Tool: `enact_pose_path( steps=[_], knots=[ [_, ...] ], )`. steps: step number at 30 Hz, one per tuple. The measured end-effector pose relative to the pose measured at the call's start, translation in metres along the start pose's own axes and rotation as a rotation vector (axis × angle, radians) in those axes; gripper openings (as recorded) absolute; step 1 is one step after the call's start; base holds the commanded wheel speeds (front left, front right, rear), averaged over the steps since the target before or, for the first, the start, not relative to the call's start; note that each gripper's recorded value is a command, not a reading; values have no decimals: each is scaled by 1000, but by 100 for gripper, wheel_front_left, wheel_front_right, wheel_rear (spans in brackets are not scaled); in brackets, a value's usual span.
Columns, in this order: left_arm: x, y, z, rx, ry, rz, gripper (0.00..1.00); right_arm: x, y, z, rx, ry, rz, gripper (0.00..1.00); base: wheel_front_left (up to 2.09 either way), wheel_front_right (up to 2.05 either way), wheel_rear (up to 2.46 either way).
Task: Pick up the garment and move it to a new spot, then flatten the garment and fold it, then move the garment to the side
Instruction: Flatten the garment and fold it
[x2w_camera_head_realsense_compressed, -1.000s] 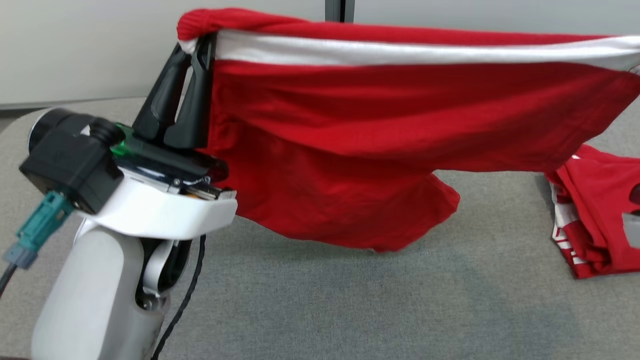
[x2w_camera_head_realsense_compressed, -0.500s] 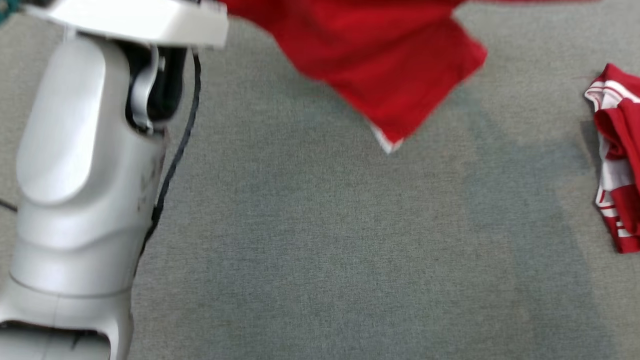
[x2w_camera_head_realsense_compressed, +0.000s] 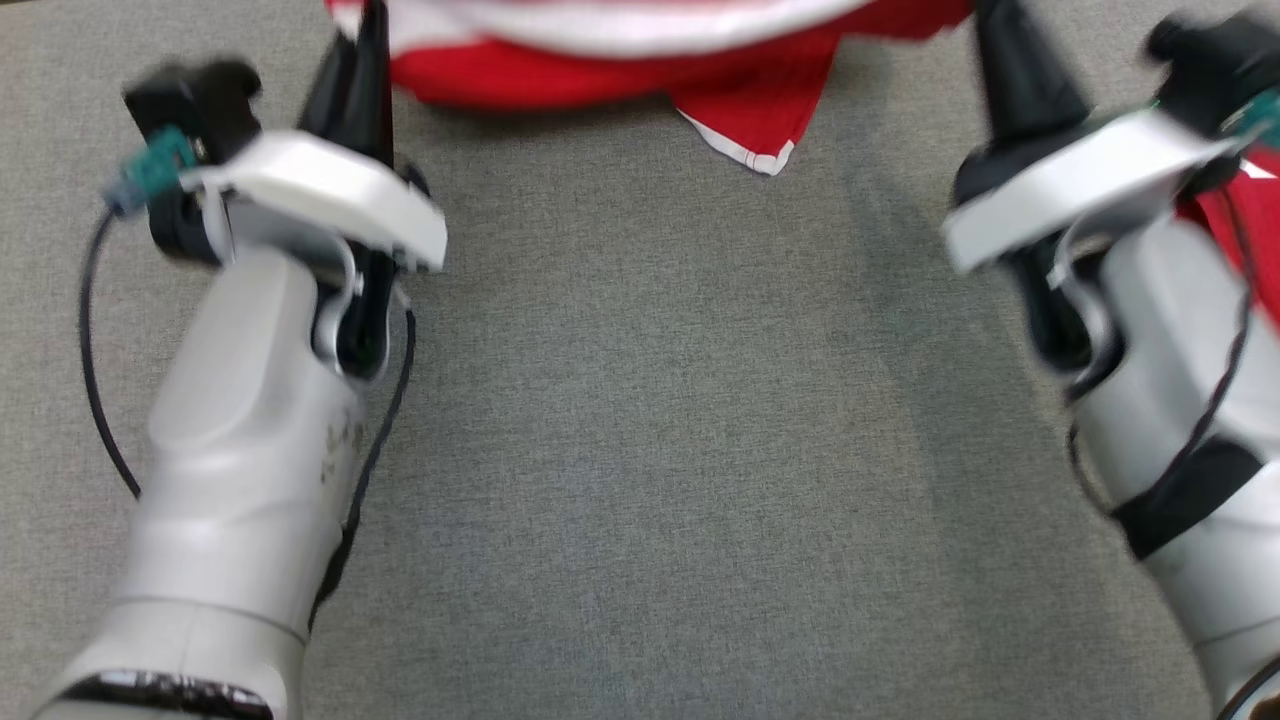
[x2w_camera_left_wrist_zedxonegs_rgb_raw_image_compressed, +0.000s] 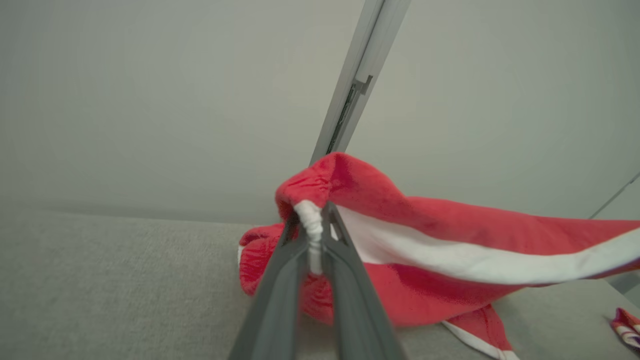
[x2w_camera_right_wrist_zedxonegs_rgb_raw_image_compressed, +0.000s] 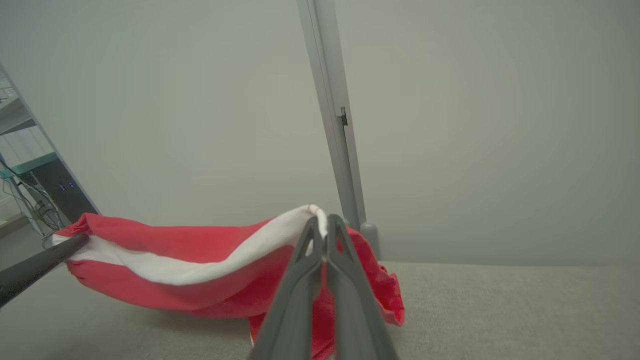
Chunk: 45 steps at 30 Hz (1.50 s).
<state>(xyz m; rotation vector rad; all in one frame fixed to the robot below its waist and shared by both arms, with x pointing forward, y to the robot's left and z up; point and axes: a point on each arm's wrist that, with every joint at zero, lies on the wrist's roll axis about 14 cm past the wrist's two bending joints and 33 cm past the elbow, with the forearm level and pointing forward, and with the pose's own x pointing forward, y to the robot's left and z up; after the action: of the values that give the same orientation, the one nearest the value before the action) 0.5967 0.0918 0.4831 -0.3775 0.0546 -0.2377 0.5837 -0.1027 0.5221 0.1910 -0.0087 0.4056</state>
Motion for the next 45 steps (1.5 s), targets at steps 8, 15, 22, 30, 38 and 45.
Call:
enact_pose_path(
  steps=[8,15,22,30,38,45],
  knots=[
    [-64,15,-79,-105,178,76,0,-72,25,-116,169,258,-31,0,0,0,0],
    [-116,9,-75,-89,145,77,0,-130,30,-120,217,269,-61,0,0,0,0],
    [-178,-6,-62,-36,110,54,0,-192,38,-99,208,215,-84,0,0,0,0],
    [-231,-11,-25,0,30,103,0,-241,60,-60,182,193,-87,0,0,0,0],
    [-259,-27,10,24,-16,104,0,-270,72,-31,151,196,-116,0,0,0,0],
    [-261,-32,11,17,19,98,0,-269,72,-21,126,216,-119,0,0,0,0]
  ],
)
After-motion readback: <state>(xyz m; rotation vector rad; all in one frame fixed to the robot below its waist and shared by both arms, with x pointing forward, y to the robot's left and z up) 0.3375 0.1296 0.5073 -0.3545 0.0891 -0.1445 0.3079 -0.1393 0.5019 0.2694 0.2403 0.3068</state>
